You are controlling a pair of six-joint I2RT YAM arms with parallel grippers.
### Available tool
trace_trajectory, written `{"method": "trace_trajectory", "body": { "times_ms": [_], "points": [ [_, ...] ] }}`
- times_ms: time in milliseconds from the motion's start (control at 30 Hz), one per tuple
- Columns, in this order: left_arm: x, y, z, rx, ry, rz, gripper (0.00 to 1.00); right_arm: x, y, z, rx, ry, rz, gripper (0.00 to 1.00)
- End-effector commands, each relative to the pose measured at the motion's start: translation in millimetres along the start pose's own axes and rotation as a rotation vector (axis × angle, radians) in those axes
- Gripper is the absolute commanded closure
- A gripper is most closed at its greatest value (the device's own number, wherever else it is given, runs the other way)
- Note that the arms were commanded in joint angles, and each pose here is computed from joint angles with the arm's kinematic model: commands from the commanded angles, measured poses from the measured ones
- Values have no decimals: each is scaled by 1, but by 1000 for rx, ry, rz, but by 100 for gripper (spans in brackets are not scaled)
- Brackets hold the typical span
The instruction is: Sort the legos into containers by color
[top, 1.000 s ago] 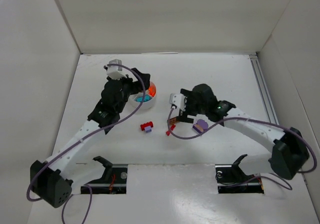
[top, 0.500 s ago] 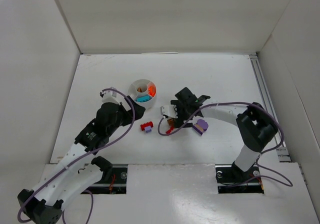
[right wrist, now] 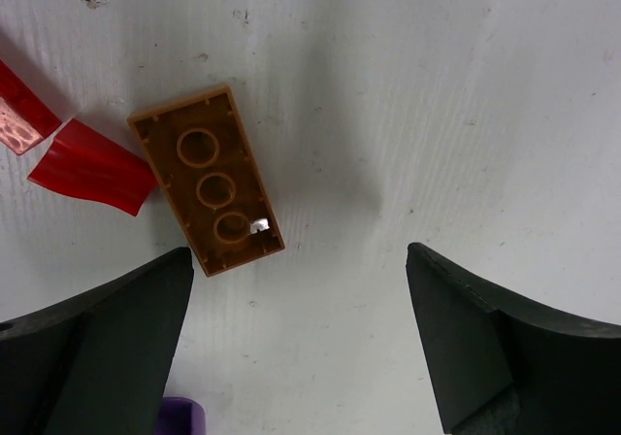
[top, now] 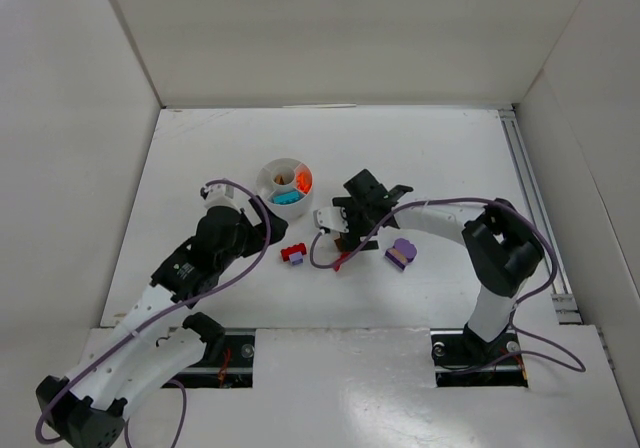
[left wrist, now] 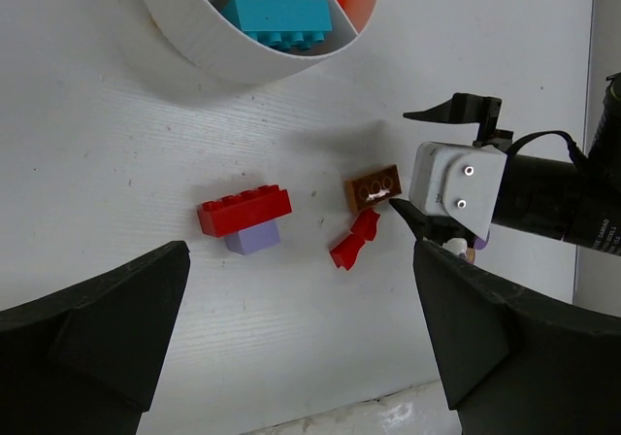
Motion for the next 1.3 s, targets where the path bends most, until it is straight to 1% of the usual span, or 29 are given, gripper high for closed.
{"method": "trace_trajectory", "body": {
  "times_ms": [0, 67, 100, 200, 267, 367, 400, 467, 500, 567, 600, 633, 667, 1000, 1033, 1067, 1167, 1267],
  "points": [
    [-7, 8, -5, 26, 3, -40, 1, -13, -2, -4, -10, 38, -61, 5],
    [-5, 8, -3, 26, 3, -40, 1, -15, -3, -6, 9, 31, -72, 6],
    [-5, 8, -3, 26, 3, -40, 1, -17, -6, -4, -2, 37, -71, 6],
    [-5, 8, -2, 35, 6, -47, 1, -23, -9, -8, -13, 42, -118, 7],
    [-4, 7, -2, 36, 6, -49, 1, -26, -18, -6, -43, 46, -116, 11],
    [-5, 6, -1, 30, 6, -55, 1, -28, -24, -6, -63, 44, -129, 12],
    [-5, 6, -1, 30, 6, -55, 1, -28, -24, -5, -68, 44, -137, 17],
    [-5, 6, -1, 30, 6, -55, 1, -27, -28, -4, -83, 41, -139, 21],
    [-6, 6, -2, 31, 8, -68, 1, -28, -29, -3, -89, 41, -149, 26],
    [-6, 6, -2, 31, 8, -68, 1, -26, -28, -4, -90, 33, -154, 31],
    [-6, 6, -2, 31, 8, -68, 1, -27, -29, -4, -99, 33, -168, 35],
    [-6, 6, -2, 31, 8, -68, 1, -25, -29, -4, -108, 17, -185, 41],
    [-6, 6, -1, 31, -1, -68, 1, -21, -28, -5, -110, 4, -177, 43],
    [-8, 5, -3, 24, -1, -75, 1, -14, -43, 2, -192, -73, -220, 44],
    [-8, 5, -3, 24, -1, -75, 1, -17, -42, -1, -184, -67, -239, 43],
    [-8, 5, -3, 24, -1, -75, 1, -17, -42, -1, -184, -67, -239, 42],
    [-8, 5, -3, 24, -1, -75, 1, -17, -45, 1, -202, -71, -251, 38],
    [-8, 5, -3, 24, -1, -75, 1, -21, -48, 0, -199, -60, -258, 38]
  ]
}}
Point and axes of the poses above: each gripper's point midway between its finger pads, its own y axis back along the fingers, its own z axis along the line the jaws close on, x = y × z, the point moved 10 cm from there along y, back along the fingers
